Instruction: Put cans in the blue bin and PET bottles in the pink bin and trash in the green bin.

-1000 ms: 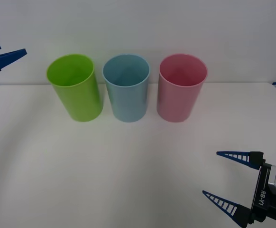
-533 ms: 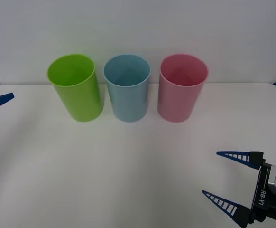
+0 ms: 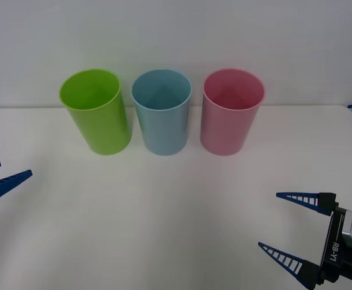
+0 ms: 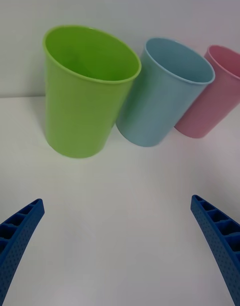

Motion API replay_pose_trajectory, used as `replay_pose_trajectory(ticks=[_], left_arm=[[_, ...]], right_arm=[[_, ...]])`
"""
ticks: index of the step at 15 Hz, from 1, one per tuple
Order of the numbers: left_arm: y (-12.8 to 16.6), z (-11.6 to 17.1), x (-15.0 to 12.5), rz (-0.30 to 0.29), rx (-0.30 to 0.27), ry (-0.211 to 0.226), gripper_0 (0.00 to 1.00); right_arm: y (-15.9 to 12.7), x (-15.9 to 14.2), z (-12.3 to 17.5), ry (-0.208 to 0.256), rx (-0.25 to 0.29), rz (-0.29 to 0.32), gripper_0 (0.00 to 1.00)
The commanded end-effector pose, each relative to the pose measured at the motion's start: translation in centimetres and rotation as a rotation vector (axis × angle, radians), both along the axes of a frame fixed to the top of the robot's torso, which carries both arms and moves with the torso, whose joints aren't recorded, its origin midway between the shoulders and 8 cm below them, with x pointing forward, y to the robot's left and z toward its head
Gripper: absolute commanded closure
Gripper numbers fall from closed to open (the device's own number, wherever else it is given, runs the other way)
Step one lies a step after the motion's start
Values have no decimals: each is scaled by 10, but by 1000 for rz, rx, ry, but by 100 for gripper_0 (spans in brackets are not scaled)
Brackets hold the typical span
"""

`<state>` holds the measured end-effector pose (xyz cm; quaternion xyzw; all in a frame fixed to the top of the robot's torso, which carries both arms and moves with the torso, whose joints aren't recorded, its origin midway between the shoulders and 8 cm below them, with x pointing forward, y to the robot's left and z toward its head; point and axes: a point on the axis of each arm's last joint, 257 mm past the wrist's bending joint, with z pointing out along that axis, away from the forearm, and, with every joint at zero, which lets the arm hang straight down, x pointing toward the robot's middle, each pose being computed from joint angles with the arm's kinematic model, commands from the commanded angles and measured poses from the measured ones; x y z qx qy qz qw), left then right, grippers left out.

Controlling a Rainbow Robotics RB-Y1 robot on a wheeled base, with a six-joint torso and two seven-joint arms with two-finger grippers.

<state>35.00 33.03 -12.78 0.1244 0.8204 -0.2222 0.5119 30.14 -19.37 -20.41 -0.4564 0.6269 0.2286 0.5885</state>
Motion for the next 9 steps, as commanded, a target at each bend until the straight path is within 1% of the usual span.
replay_pose_trajectory(ticks=[1,3,4,5,7,8,9], left_arm=[[-10,-23,-19,-7,17,45,0],[-17,-43,-35,-29,49,71,0],[-20,-49,-40,-37,50,74,0],[-22,-57,-46,-51,64,73,0],[-29,-66,-53,-70,72,60,0],[-33,-68,-55,-83,84,37,0],[-36,-71,-57,-89,90,25,0]], right_arm=[[0,0,0,0,0,0,0],[0,0,0,0,0,0,0],[0,0,0,0,0,0,0],[0,0,0,0,0,0,0],[0,0,0,0,0,0,0],[0,0,0,0,0,0,0],[0,0,0,0,0,0,0]])
